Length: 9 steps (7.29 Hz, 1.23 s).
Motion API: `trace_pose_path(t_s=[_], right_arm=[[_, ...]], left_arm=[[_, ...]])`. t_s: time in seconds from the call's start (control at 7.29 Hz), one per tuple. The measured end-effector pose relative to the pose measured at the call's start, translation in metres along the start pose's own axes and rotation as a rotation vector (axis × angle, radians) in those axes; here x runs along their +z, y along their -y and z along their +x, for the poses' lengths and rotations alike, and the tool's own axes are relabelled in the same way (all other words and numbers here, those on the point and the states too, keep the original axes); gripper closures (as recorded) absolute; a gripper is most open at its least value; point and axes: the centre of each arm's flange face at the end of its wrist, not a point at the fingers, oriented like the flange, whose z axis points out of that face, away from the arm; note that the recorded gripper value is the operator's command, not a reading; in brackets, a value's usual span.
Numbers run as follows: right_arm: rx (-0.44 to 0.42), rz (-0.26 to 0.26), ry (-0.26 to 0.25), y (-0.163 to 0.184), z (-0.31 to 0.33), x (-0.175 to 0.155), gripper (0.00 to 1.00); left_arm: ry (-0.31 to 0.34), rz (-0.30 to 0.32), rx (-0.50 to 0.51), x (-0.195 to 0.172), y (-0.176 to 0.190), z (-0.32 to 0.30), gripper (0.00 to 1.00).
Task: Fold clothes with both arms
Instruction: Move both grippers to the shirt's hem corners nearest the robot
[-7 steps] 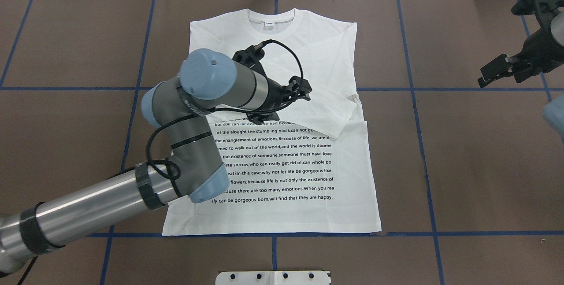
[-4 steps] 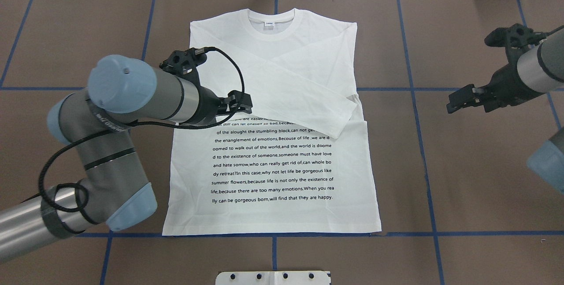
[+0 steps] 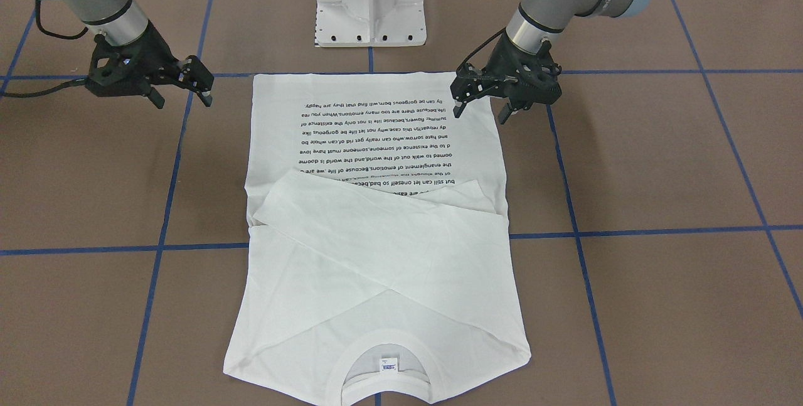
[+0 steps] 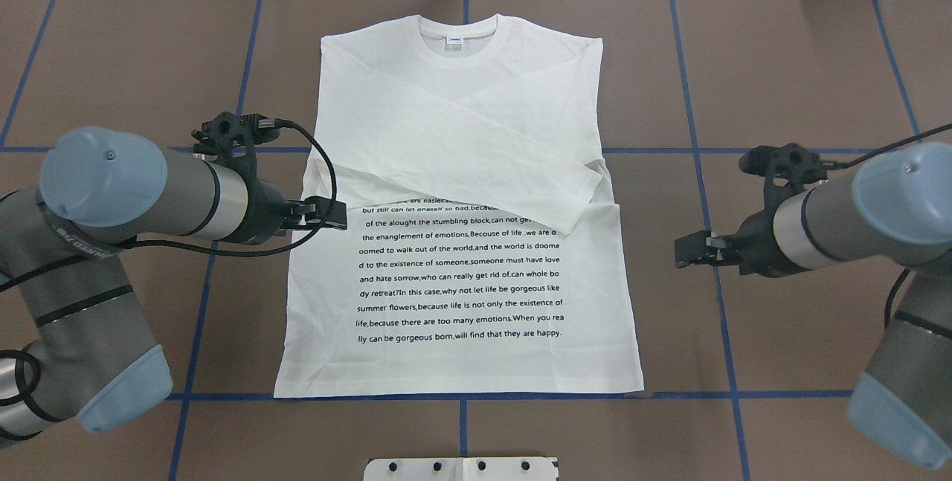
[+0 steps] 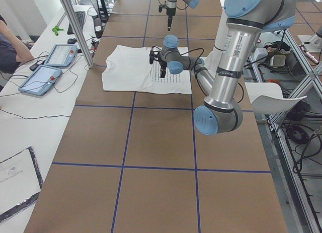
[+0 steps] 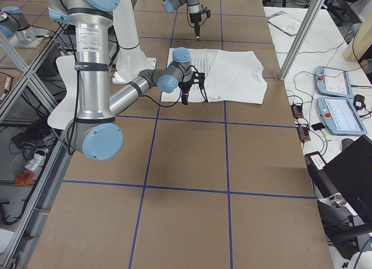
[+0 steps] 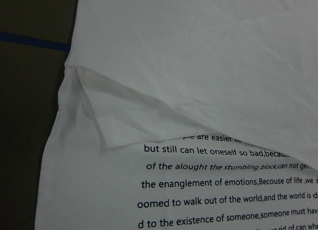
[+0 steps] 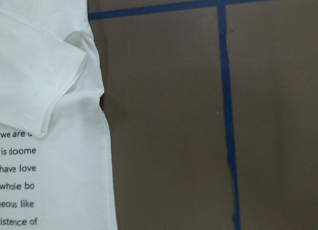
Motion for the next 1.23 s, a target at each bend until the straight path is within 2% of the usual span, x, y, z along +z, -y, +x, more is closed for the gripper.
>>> trace_pose_path(t_s=[0.27, 0.55, 0.69, 0.96, 1.23], right_arm=[[0.055, 0.008, -0.017, -0.071, -0.036, 0.036, 0.0], [0.061, -0.022, -0.043, -0.11, -0.044, 0.062, 0.01], [0.057, -0.036, -0.057, -0.118, -0.048, 0.075, 0.02], [0.05, -0.052, -0.073, -0.124, -0.06, 0.096, 0.15], [0.049, -0.057, -0.077, -0.126, -0.065, 0.103, 0.24]], left_arm=[[0.004, 0.006, 0.003, -0.013, -0.011, -0.016, 0.0], [-0.014, 0.005, 0.005, -0.026, -0.018, -0.015, 0.0], [-0.022, 0.006, 0.006, -0.03, -0.019, -0.013, 0.0], [-0.032, 0.007, 0.009, -0.033, -0.019, -0.01, 0.0], [-0.031, 0.008, 0.009, -0.033, -0.019, -0.011, 0.0]])
